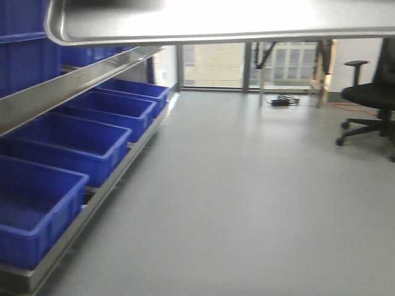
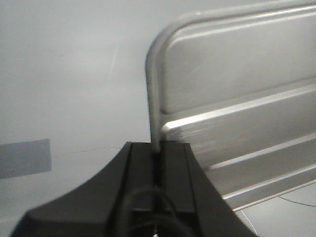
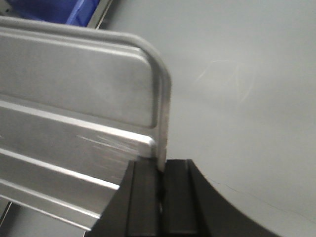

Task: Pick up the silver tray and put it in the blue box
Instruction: 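Carry the tray in both grippers while the base turns away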

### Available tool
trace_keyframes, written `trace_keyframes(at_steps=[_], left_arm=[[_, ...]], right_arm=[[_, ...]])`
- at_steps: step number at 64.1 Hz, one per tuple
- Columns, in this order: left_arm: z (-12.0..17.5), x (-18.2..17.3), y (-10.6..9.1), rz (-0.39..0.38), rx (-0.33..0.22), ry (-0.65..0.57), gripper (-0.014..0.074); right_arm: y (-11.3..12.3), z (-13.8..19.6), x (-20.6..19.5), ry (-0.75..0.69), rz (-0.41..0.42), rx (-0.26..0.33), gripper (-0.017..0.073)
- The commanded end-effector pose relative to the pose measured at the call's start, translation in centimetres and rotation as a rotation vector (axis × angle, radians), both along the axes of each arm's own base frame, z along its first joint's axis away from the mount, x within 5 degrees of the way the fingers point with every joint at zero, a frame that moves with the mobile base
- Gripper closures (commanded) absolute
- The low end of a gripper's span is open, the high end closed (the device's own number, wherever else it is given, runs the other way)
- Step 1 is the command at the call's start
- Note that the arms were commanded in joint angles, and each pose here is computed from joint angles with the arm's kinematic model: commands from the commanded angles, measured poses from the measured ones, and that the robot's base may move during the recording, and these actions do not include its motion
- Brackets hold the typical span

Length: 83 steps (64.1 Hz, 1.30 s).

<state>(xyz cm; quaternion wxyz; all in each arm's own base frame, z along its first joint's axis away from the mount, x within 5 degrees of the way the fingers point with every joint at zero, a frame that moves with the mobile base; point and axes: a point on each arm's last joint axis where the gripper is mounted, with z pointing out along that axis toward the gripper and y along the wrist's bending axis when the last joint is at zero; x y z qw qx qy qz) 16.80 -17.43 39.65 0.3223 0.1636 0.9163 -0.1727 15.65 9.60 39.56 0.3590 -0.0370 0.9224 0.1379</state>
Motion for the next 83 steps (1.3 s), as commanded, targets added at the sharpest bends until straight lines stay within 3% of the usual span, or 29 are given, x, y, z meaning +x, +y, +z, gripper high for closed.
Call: trace_keyframes(at_steps=[1, 83], left_arm=[[1.26, -0.22, 0.66, -0.006, 0.013, -0.069, 0.0697], [1.26, -0.23, 0.65, -0.007, 0.012, -0.068, 0.0697]], right_arm=[[-0.69, 1.60, 0.03, -0.114, -0.008, -0.013, 0.0503], [-0.69, 1.60, 0.03, -0.114, -0.008, -0.013, 0.0503]])
